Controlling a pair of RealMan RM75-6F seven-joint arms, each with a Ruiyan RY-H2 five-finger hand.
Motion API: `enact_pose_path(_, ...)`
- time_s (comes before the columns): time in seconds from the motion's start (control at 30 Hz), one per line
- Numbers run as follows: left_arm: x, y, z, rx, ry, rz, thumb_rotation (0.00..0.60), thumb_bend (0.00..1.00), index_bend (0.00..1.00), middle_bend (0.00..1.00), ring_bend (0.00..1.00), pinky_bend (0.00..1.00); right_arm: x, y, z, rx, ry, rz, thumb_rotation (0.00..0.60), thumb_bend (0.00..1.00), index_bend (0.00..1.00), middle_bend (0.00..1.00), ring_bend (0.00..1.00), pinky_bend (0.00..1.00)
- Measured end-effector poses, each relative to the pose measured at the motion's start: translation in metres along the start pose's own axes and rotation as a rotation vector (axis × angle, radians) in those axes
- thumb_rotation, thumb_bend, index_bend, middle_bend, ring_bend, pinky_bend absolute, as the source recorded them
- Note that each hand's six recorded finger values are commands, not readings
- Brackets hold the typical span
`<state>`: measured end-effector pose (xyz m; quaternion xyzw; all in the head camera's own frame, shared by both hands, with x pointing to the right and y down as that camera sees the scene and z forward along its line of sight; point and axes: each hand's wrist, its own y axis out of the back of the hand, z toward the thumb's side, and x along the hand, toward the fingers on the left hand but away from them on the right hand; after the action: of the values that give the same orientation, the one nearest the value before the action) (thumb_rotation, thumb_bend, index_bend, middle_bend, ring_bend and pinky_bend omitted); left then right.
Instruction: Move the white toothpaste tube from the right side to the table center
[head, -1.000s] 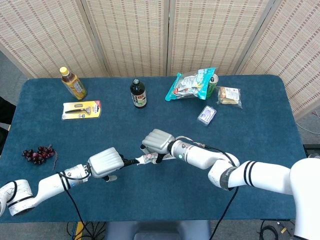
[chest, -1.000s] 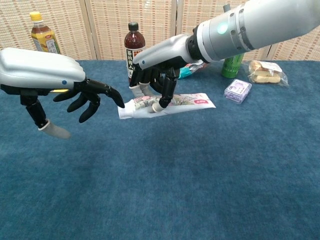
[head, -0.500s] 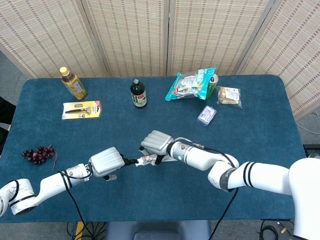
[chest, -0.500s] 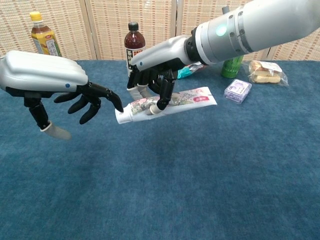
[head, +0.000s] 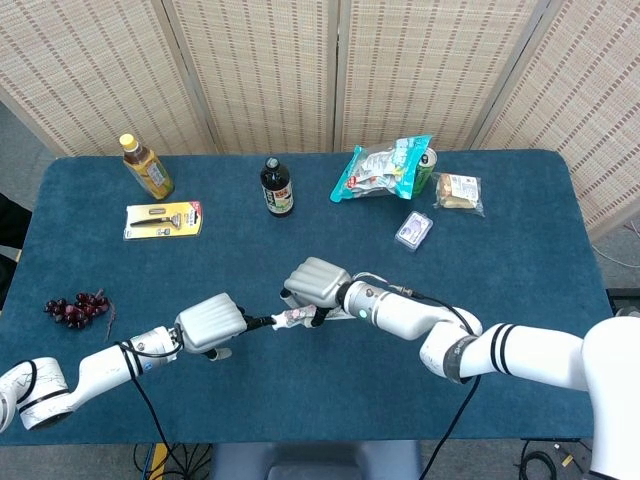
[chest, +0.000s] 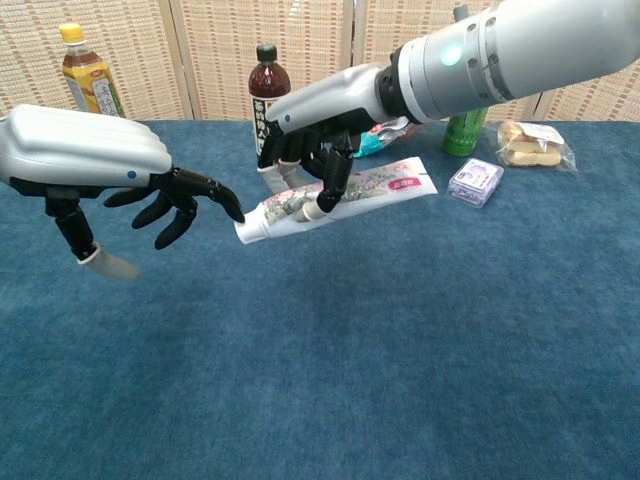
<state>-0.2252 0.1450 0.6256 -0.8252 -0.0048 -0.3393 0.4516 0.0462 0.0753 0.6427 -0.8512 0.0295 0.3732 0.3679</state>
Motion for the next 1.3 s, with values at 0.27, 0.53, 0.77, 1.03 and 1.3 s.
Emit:
enact_pose_path(0.27,-0.0014,-0.003,-0.0019,-0.001,0.009,-0.011,0.6,0.2,0.16,0.54,0.58,0.68,0.0026,0.0026,-0.0014,-0.01,0.003,-0.024,0.6,1.0,0.86,0.76,0.7,0.58)
enact_pose_path(0.53,-0.0025,-0.0047,-0.0034,-0.003,0.016,-0.019,0.6,0.2,0.16,0.54,0.58,0.68,0.0057,0.0036,-0.0035,-0.015,0.005,-0.041,0.6,1.0,0.88,0.77,0.71,0.59)
enact_pose_path(0.77,-0.0016,-0.0062,-0.0028,-0.004,0.016,-0.023,0.6,0.2,0.16,0.54,0.58,0.68,0.0077,0.004,-0.0055,-0.017,0.004,-0.05,0.6,1.0,0.88,0.78,0.71,0.59)
enact_pose_path(1.03,-0.0002,-0.005,-0.0022,-0.011,0.014,-0.018,0.6,0.2,0.16,0.54,0.58,0.68,0.0083,0.0055,-0.0048,-0.033,0.011,-0.07,0.6,1.0,0.88,0.78,0.72,0.59)
enact_pose_path(1.3,0.0028,-0.0039,-0.0007,-0.018,0.008,-0.011,0.6,0.2,0.15,0.54,0.57,0.68,0.0102,0.0097,-0.0024,-0.062,0.027,-0.094,0.6,1.0,0.89,0.78,0.72,0.59)
